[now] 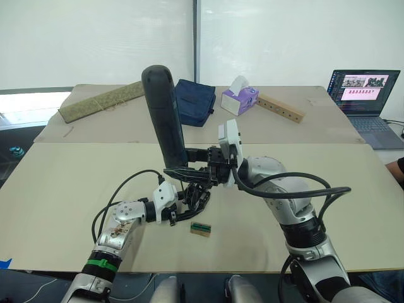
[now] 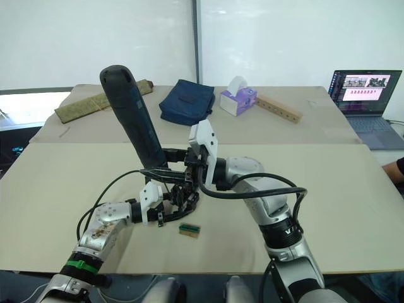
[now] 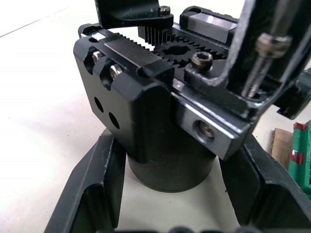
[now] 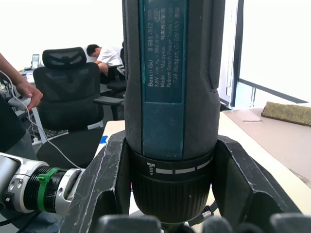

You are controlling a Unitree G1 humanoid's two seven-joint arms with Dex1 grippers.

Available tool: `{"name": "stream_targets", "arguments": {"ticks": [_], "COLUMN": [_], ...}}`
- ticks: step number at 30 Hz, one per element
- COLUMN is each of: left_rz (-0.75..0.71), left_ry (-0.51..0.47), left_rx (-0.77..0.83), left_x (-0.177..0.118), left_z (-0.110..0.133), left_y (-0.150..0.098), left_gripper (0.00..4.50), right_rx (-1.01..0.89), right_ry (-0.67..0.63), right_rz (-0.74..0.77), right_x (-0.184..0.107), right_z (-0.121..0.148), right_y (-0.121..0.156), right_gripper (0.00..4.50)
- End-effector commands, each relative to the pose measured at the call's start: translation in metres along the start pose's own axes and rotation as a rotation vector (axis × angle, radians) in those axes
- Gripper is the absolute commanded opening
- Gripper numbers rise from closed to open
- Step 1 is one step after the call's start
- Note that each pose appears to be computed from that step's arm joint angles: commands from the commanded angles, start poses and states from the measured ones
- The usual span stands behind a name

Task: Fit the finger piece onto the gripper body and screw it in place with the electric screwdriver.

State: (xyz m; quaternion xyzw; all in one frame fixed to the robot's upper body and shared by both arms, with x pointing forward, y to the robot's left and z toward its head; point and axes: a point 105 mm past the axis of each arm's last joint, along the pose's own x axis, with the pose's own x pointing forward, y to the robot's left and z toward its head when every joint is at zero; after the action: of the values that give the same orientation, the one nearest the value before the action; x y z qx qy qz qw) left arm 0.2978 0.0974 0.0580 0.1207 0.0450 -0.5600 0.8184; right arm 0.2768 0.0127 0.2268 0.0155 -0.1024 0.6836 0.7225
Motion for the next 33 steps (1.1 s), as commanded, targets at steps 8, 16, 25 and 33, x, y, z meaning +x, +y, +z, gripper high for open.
{"name": "stream_targets", "arguments": {"ticks": [8,16,25,33], "left_rz": [-0.067,-0.068,-0.065,-0.065], "left_ry": [0.093,0.092,0.09,0.09], "left_rx": [-0.094,-0.099,-0.101,-0.103], "left_x": [0.0035,0.0044,0.0046,0.0044], "left_z": [-0.0296,-0.0303,-0.0305,-0.0309], "left_y": [-0.0205,-0.0219,-0.0219,-0.0222], "left_gripper": [2.26,2.26,2.26,2.26], "right_rx": [-0.045,-0.044,-0.04,-0.04], "right_ry": [-0.047,-0.04,-0.028,-0.025], "right_rz": [0.034,0.039,0.045,0.053], "right_x": [-0.0003,-0.0014,-0.001,0.0009], "right_z": [0.0168,0.0179,0.0157,0.0153], "right_y": [0.0057,0.0057,0.0059,0.0075], "right_gripper": [1.9,1.9,1.9,1.9]}}
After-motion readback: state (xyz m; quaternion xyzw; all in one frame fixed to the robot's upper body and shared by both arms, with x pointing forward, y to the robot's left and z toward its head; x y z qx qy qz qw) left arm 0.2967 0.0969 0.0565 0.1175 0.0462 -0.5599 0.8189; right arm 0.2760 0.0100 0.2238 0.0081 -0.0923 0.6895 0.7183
